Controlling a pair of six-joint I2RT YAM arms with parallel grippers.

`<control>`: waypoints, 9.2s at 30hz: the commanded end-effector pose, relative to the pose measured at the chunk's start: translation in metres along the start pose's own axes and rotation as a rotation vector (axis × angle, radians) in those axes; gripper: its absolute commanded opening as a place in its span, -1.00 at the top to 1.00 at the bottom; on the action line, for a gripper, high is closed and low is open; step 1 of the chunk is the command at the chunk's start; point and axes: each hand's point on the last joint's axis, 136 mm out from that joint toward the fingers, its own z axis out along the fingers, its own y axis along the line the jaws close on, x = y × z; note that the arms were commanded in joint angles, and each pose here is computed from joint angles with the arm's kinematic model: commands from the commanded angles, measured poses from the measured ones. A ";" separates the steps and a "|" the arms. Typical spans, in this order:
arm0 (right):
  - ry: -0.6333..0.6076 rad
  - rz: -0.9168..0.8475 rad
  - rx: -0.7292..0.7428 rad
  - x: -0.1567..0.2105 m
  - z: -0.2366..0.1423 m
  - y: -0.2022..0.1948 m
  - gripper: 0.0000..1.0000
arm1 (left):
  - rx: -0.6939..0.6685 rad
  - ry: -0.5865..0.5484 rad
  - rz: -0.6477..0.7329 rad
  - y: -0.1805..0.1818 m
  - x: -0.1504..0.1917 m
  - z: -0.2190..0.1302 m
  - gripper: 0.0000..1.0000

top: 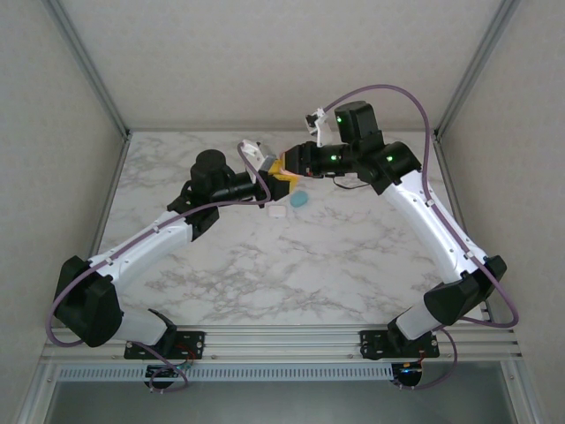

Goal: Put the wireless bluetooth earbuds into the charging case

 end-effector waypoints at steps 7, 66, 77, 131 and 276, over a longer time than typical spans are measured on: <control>-0.002 -0.031 0.078 -0.001 0.004 -0.011 0.42 | 0.042 -0.115 0.074 -0.018 -0.039 -0.004 0.86; 0.016 -0.101 0.147 0.002 -0.018 0.002 0.50 | 0.002 -0.113 0.097 -0.013 -0.039 -0.007 0.87; -0.094 -0.138 0.166 -0.012 -0.041 0.011 0.39 | 0.007 -0.113 0.103 -0.015 -0.040 -0.008 0.87; 0.083 -0.146 0.123 -0.001 -0.008 0.008 0.36 | 0.018 -0.086 0.111 -0.018 -0.040 -0.009 0.88; -0.183 -0.528 0.153 -0.006 -0.040 0.025 0.62 | 0.429 0.140 -0.009 -0.049 -0.016 -0.014 0.86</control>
